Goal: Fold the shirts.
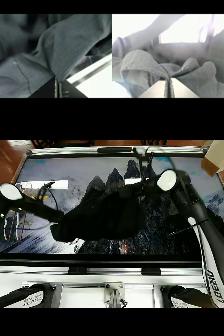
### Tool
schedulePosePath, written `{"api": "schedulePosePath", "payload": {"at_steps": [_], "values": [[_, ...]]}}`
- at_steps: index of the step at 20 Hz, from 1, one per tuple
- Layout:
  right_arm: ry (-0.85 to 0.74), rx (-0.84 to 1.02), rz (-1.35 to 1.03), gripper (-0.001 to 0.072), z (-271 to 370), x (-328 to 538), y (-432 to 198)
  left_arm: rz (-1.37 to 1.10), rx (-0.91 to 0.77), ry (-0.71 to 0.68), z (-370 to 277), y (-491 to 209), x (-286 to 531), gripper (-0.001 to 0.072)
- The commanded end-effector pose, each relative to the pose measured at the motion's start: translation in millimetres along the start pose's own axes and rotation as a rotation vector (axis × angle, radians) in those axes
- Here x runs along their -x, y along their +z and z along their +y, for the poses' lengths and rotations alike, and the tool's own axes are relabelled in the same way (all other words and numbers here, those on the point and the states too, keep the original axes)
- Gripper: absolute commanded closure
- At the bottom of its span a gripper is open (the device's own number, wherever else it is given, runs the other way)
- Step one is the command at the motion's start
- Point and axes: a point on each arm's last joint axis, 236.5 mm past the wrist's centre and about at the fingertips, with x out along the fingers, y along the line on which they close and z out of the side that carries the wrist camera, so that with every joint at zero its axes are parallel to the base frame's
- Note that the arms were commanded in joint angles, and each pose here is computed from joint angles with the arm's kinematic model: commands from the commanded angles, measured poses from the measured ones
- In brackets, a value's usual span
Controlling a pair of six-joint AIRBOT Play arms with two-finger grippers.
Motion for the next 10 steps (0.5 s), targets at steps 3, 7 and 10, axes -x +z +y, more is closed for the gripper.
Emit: {"api": "schedulePosePath", "payload": {"at_steps": [3, 7, 10], "values": [[0.047, 0.131, -0.278, 0.0636, 42.5, 74.3, 93.0, -0.494, -0.190, 0.116, -49.5, 98.8, 155.8, 0.0660], [0.135, 0.166, -0.299, 0.0636, 85.2, 134.7, 95.0, -0.762, -0.272, 0.241, -91.1, 98.3, 267.3, 0.0660], [0.212, 0.178, -0.377, 0.0636, 118.1, 183.1, 100.2, -0.914, -0.279, 0.270, -117.8, 79.5, 318.8, 0.0660]]}}
